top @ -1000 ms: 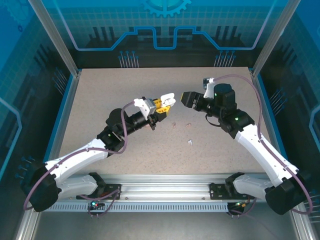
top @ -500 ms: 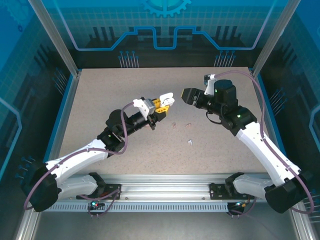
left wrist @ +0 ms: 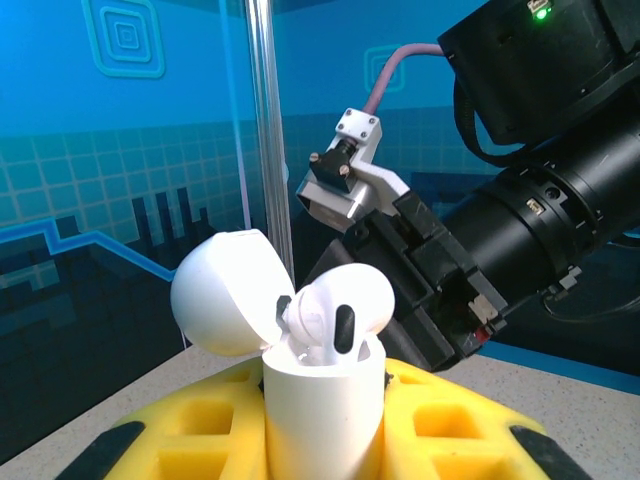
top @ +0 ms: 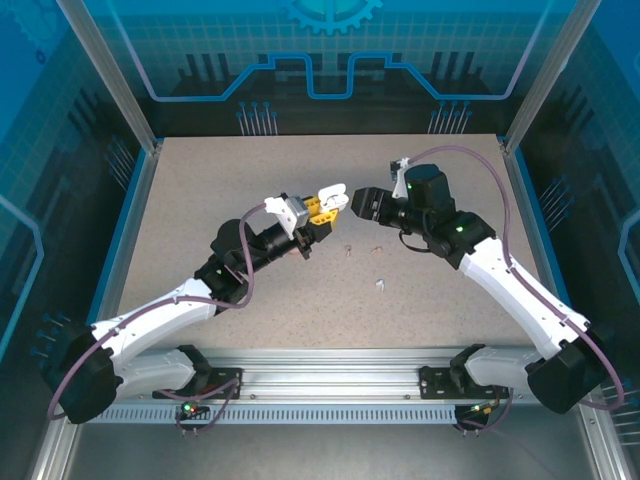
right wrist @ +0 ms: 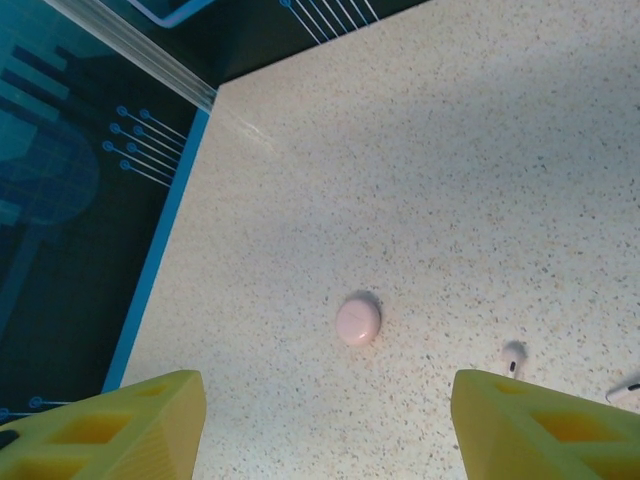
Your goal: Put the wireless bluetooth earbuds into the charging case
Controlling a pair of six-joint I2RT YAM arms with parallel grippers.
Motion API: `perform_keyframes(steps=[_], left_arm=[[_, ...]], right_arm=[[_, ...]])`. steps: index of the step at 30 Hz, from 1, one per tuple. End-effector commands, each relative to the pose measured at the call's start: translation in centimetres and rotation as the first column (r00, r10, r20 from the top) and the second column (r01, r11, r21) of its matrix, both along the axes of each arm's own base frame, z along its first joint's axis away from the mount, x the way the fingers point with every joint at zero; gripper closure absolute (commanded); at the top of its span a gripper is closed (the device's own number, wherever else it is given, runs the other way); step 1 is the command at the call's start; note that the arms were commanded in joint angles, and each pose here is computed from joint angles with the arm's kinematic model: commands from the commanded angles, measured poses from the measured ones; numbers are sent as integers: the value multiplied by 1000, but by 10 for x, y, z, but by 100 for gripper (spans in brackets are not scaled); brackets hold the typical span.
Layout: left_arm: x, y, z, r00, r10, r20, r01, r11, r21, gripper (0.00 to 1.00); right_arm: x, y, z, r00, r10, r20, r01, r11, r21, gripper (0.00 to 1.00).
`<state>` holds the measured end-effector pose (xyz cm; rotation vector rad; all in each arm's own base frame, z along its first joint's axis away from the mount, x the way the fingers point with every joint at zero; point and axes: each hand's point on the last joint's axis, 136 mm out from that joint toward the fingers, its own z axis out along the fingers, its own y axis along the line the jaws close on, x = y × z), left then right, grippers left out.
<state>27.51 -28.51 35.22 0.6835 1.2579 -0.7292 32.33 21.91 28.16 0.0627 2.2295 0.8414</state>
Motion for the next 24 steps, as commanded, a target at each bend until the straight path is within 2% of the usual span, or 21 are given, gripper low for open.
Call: perform_keyframes(steps=[1,6,12,16,24], left_arm=[[-4,3,15,999,8,40,-6,999,-44,100],[-4,4,16,999,9,43,-7,999,-46,100],[-5,8,17,998,27,54,-24,998,-61,100],[-5,12,20,997,43,67,-37,996,-83,100],[-6,18,26,993,66,95,-57,993,-100,100]], right_arm=[[-1,8,12,1000,6,13,-6,1000,-12,34],[4,-4,5,999,-49,-5,49,995,-87,33],[8,-52,-17,972,-226,-66,206,951,-231,29],[9,-74,-53,944,-285,-167,220,920,-326,29],[-8,-85,-141,857,-363,-367,175,873,-455,30]])
